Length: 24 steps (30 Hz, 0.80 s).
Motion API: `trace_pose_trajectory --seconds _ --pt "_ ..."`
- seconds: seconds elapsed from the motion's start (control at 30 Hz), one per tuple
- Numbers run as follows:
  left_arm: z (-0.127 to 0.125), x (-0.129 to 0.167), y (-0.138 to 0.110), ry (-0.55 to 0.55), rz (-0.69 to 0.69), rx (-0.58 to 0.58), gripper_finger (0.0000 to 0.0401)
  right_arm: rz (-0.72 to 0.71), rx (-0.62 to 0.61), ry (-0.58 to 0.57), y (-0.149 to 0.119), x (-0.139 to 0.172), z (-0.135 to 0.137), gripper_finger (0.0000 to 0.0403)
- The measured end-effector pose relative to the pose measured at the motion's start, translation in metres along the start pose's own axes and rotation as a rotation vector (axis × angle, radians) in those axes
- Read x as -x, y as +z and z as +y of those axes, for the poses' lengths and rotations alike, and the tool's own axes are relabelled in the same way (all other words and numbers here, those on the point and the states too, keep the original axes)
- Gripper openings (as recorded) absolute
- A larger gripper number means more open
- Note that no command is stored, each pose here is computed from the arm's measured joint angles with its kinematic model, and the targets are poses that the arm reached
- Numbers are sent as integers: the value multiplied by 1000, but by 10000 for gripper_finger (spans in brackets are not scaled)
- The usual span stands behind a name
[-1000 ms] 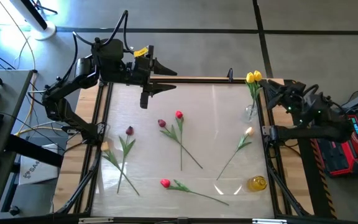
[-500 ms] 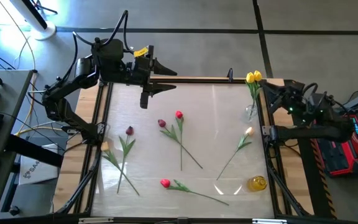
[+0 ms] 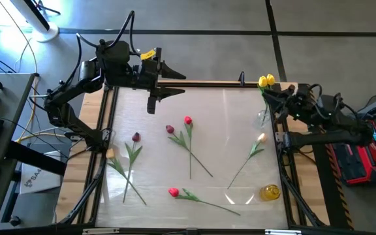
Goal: Sort flowers into vase by color
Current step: Put the left white tulip into the transparent vase
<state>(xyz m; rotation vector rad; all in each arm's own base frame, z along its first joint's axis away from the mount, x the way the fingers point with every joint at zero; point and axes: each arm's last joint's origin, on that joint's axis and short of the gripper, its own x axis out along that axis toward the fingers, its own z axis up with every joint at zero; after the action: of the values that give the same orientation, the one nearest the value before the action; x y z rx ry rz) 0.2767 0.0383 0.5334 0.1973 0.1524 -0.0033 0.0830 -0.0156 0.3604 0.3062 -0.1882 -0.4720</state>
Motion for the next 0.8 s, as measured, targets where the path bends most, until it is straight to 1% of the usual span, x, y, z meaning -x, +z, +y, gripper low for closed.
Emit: trace_pose_trajectory --seconds 0.47,0.8 --pt "0 0 0 0 0 0 177 5 -32 195 -5 -35 23 108" --pt "0 0 0 0 0 0 177 68 -58 216 -16 -54 30 108"
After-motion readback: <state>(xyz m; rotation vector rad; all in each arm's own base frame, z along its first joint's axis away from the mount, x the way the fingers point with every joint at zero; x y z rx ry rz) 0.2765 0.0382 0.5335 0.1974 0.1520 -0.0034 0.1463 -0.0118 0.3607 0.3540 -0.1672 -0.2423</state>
